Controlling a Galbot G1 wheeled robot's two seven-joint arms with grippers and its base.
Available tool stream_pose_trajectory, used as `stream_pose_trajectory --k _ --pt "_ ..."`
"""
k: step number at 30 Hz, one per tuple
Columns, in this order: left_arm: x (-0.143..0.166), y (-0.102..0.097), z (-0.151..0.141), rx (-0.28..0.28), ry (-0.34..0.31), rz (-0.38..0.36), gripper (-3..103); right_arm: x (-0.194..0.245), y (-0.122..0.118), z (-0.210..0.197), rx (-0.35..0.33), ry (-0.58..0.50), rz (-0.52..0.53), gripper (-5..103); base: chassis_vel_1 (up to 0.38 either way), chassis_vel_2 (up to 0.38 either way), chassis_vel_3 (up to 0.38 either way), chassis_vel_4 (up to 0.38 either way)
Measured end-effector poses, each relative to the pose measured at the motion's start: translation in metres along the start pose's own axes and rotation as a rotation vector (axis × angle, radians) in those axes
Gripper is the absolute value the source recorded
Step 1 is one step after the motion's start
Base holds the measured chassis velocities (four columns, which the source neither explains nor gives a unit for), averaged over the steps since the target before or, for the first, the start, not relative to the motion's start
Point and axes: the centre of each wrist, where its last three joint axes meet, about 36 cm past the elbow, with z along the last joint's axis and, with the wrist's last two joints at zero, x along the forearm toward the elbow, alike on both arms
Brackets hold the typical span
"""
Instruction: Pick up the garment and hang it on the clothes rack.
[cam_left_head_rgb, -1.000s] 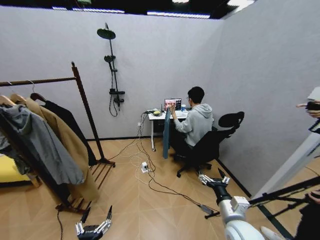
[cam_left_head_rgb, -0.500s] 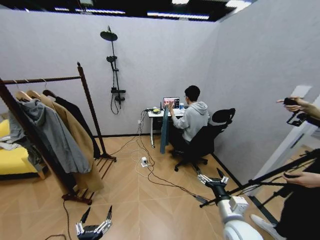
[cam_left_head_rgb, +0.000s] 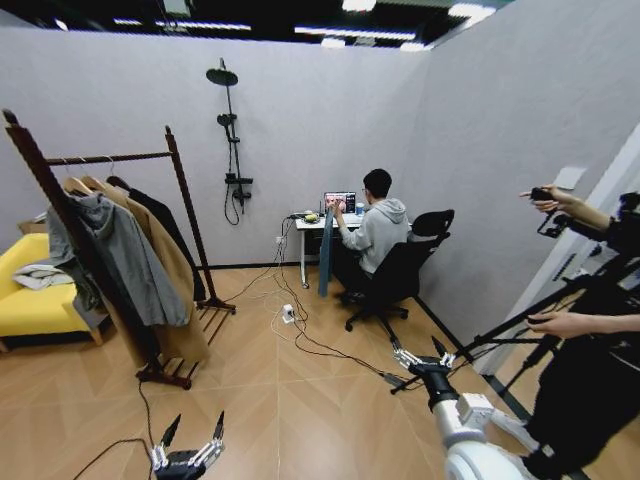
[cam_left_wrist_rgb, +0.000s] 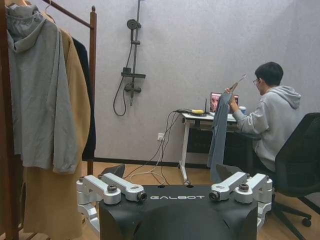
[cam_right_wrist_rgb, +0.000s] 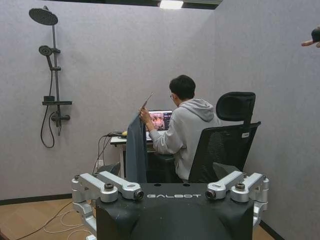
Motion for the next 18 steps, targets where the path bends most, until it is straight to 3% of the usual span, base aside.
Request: stream_pose_trajectory --k 8,18 --pt "0.0 0.0 0.0 0.0 0.0 0.0 100 -0.002 -0.006 0.007 0.003 -0.013 -0.056 100 0.073 -0.069 -0.091 0.071" --pt "0.0 0.0 0.0 0.0 0.0 0.0 100 -0.006 -0.008 0.013 0.038 -0.007 -0.038 100 0.0 0.0 0.0 0.0"
